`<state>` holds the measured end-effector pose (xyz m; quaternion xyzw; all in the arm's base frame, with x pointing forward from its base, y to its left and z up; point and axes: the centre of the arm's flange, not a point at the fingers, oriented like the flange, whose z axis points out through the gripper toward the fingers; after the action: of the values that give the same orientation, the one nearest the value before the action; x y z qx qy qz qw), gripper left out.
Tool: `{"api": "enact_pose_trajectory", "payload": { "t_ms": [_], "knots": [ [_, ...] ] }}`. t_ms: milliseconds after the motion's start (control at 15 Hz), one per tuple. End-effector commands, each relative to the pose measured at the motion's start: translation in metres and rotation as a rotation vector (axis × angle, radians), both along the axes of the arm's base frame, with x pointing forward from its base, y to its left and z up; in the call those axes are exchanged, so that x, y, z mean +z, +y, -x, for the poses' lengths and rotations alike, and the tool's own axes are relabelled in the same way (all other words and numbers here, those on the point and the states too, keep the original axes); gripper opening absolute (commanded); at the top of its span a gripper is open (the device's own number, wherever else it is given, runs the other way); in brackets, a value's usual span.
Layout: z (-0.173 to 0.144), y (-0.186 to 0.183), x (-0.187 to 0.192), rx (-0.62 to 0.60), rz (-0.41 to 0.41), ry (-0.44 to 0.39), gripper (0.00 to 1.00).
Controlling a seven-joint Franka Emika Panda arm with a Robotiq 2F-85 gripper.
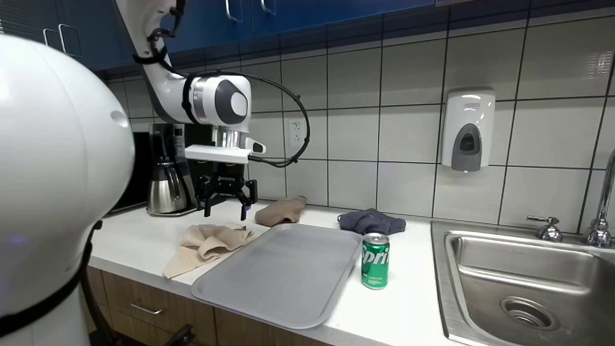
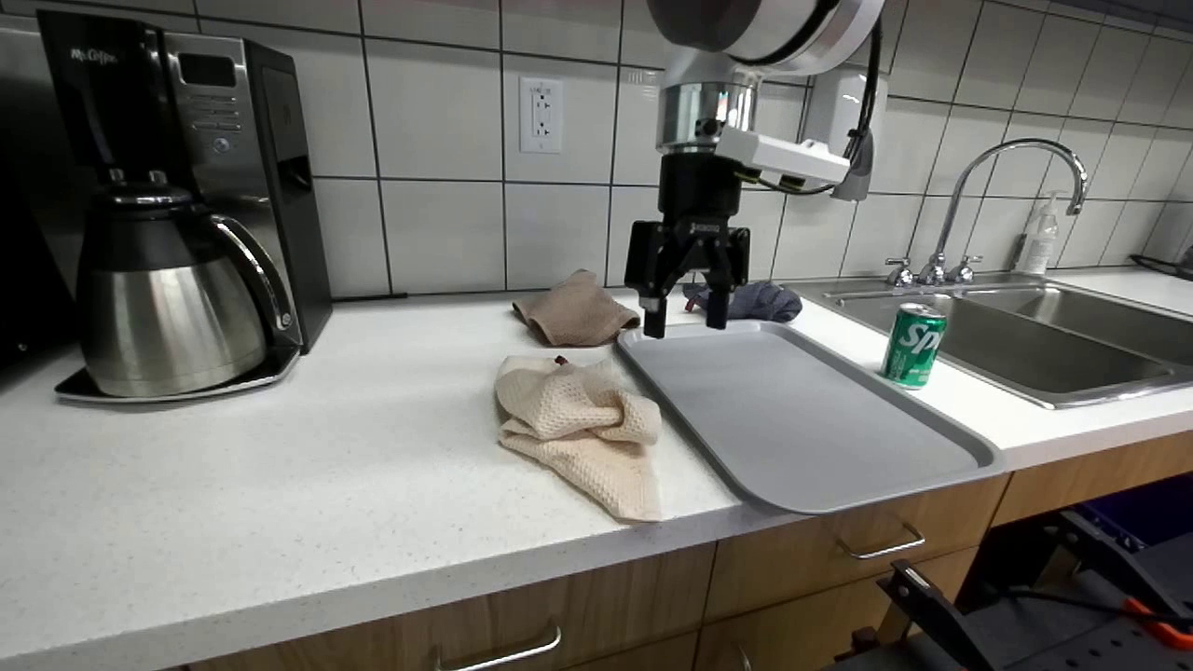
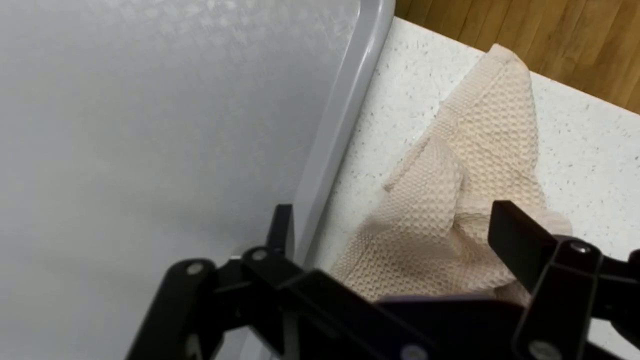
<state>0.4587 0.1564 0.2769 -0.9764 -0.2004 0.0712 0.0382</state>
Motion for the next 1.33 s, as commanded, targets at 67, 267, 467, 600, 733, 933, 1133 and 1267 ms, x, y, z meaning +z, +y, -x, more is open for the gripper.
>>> {"api": "enact_pose_trajectory", "payload": {
  "t_ms": [67,267,467,600,733,933,1133,1267],
  "knots": [
    [-0.032,0.046,-0.015,0.007,0.003,0.002,1.0],
    [-0.036,0.077,-0.022,0.035,0.006,0.018,1.0],
    [-0.04,0.095,-0.029,0.064,0.017,0.031,1.0],
    [-0.043,0.101,-0.037,0.077,0.029,0.038,1.0],
    [-0.046,0.103,-0.045,0.083,0.046,0.044,1.0],
    [-0.049,0.106,-0.055,0.093,0.058,0.061,1.0],
    [-0.045,0.114,-0.058,0.118,0.054,0.086,1.0],
    [-0.039,0.118,-0.061,0.134,0.052,0.103,1.0]
  ]
}}
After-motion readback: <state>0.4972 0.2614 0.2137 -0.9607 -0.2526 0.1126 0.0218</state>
